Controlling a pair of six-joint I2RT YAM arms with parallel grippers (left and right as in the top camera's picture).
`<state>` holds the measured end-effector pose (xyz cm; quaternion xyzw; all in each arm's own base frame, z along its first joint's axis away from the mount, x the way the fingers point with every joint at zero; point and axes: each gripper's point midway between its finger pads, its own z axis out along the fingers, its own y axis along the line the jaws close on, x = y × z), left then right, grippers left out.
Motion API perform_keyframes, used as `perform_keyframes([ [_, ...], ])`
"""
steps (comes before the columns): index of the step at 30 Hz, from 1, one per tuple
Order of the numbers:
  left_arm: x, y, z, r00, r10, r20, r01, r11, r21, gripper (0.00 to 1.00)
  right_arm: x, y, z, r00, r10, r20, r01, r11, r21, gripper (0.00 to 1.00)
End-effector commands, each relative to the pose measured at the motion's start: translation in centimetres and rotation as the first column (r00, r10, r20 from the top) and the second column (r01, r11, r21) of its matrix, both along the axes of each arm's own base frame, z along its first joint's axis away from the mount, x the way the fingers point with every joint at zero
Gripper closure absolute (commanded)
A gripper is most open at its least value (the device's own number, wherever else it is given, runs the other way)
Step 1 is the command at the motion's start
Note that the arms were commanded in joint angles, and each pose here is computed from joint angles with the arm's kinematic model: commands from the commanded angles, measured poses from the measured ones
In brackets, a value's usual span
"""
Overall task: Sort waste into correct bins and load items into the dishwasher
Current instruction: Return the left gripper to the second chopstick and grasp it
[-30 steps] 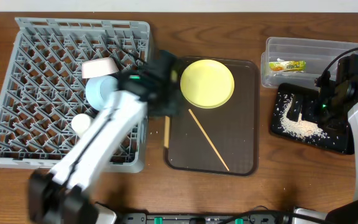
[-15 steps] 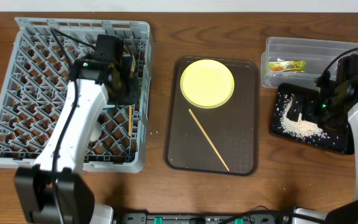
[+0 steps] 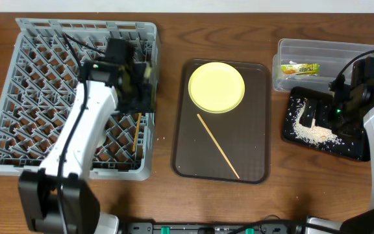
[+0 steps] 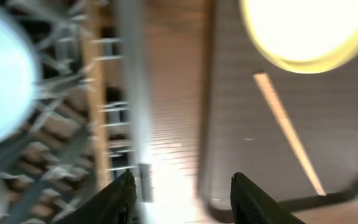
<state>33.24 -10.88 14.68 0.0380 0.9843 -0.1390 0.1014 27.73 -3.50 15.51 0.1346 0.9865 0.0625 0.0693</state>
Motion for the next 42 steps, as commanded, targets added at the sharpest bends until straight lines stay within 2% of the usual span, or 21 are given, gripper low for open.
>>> perform_keyframes([
  [1, -0.9, -3.9, 1.0, 1.000, 0.012, 0.018, -0.011, 1.000, -0.025, 0.47, 0.1, 0.0, 0.5, 1.000, -0.010, 0.019, 0.009, 1.000, 0.002, 0.01],
  [3, -1.2, -5.6, 0.3, 0.999, 0.051, 0.017, -0.051, 0.999, 0.005, 0.32, 0.0, 0.0, 0.5, 1.000, -0.010, 0.018, 0.009, 1.000, 0.002, 0.01],
  [4, -1.4, -6.4, -0.1, 0.998, 0.063, 0.014, -0.063, 0.998, 0.009, 0.20, 0.0, 0.0, 0.5, 1.000, -0.010, 0.018, 0.009, 1.000, 0.002, 0.01],
  [5, -1.6, -7.5, -0.6, 0.997, 0.075, 0.007, -0.075, 0.997, 0.010, 0.16, 0.0, 0.0, 0.5, 1.000, -0.010, 0.018, 0.009, 1.000, 0.002, 0.01],
  [13, -4.3, -14.2, -6.9, 0.991, 0.066, -0.115, -0.062, 0.997, 0.035, 0.14, 0.1, 0.0, 0.5, 1.000, -0.010, 0.019, 0.009, 1.000, 0.002, 0.01],
  [20, -5.9, -17.1, -14.4, 0.978, 0.033, -0.207, -0.009, 0.994, 0.113, 0.27, 0.1, 0.0, 0.5, 1.000, -0.010, 0.019, 0.009, 1.000, 0.002, 0.01],
  [23, -6.7, -17.0, -16.0, 0.970, 0.037, -0.240, -0.001, 0.989, 0.145, 0.34, 0.1, 0.0, 0.5, 1.000, -0.010, 0.019, 0.009, 1.000, 0.002, 0.01],
  [27, -7.3, -15.9, -17.2, 0.962, 0.051, -0.267, 0.005, 0.979, 0.205, 0.74, 0.1, 0.0, 0.5, 1.000, -0.010, 0.019, 0.009, 1.000, 0.002, 0.01],
  [31, -7.2, -14.7, -17.3, 0.966, 0.067, -0.250, 0.001, 0.966, 0.260, 0.81, 0.1, 0.0, 0.5, 1.000, -0.010, 0.019, 0.009, 1.000, 0.002, 0.01],
  [33, -7.1, -14.5, -17.3, 0.964, 0.074, -0.254, -0.005, 0.965, 0.263, 0.92, 0.1, 0.0, 0.5, 1.000, -0.010, 0.019, 0.009, 1.000, 0.002, 0.01],
  [37, -6.5, -13.7, -16.4, 0.963, 0.099, -0.249, -0.032, 0.966, 0.258, 0.92, 0.0, 0.0, 0.5, 1.000, -0.010, 0.018, 0.009, 1.000, 0.002, 0.01],
  [42, -4.8, -12.4, -12.8, 0.969, 0.124, -0.211, -0.077, 0.972, 0.220, 0.92, 0.0, 0.0, 0.5, 1.000, -0.010, 0.018, 0.009, 1.000, 0.002, 0.01],
])
